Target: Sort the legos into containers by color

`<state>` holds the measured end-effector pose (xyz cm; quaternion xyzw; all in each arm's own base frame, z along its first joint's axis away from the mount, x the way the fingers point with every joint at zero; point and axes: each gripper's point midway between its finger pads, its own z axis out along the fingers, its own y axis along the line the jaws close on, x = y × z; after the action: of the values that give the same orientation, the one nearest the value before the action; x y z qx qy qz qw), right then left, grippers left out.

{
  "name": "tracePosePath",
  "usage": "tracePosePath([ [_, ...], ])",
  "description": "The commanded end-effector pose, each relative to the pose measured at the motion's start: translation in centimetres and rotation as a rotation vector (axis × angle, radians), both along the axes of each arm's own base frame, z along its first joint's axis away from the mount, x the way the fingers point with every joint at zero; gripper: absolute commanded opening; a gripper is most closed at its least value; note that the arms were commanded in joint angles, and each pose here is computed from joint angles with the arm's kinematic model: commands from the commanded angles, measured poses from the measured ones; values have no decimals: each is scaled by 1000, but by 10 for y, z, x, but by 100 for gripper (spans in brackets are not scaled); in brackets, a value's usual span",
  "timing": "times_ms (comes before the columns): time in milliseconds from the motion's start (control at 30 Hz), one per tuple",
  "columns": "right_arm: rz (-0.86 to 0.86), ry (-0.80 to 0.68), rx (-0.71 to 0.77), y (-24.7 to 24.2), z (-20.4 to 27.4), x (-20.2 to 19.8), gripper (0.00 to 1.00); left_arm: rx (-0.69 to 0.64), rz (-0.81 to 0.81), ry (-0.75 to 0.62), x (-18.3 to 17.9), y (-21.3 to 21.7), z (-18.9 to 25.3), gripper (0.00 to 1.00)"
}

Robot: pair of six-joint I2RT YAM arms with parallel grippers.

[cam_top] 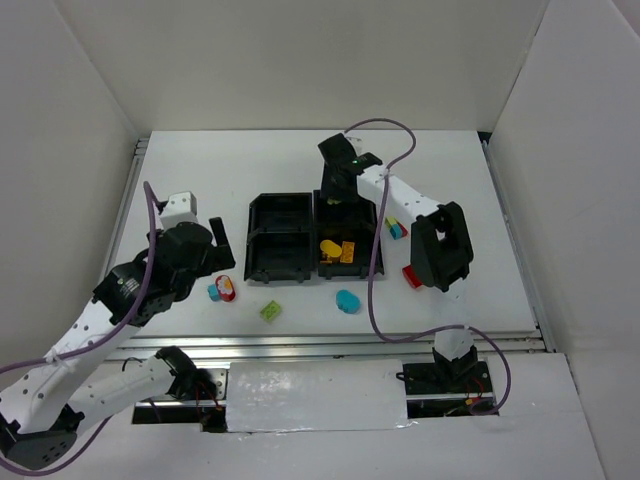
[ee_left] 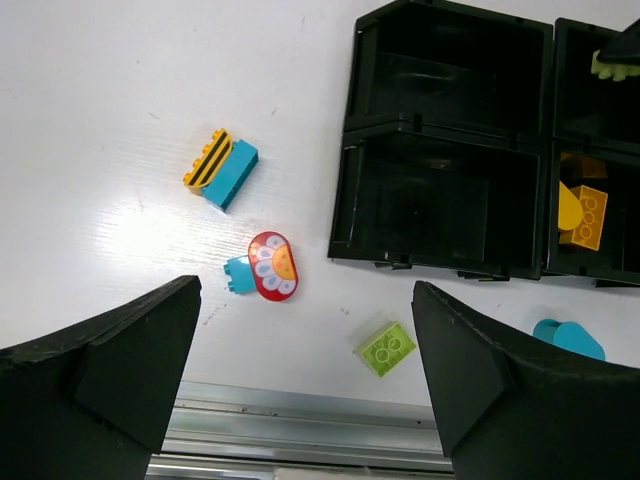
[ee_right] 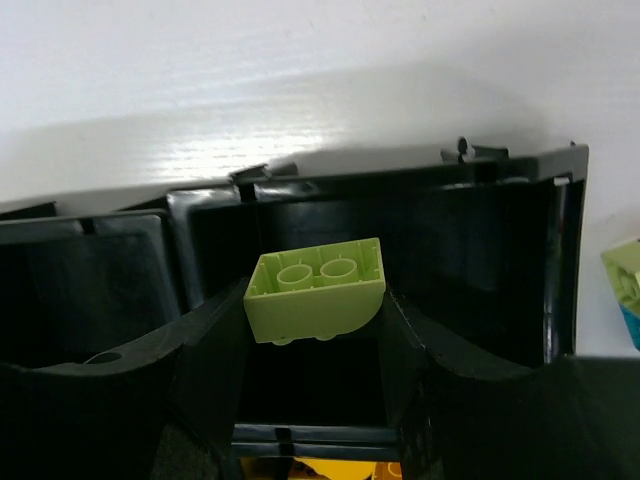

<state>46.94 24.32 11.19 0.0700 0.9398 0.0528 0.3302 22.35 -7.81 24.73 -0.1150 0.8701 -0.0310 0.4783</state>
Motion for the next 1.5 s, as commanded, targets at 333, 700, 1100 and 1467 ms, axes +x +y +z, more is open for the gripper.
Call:
tracePosePath([
  [333, 7, -61, 47, -9, 44, -24, 61, 79, 18, -1, -5, 18, -8, 99],
  [700, 41, -123, 60, 13, 84, -58, 79, 100, 50, -13, -4, 25, -4, 99],
  [1100, 338, -56, 43, 112, 43, -250, 100, 90, 425, -69, -11, 100, 6, 100],
  [1467, 185, 11, 45, 154, -10, -297, 100, 55, 327, -78, -5, 86, 2, 99],
])
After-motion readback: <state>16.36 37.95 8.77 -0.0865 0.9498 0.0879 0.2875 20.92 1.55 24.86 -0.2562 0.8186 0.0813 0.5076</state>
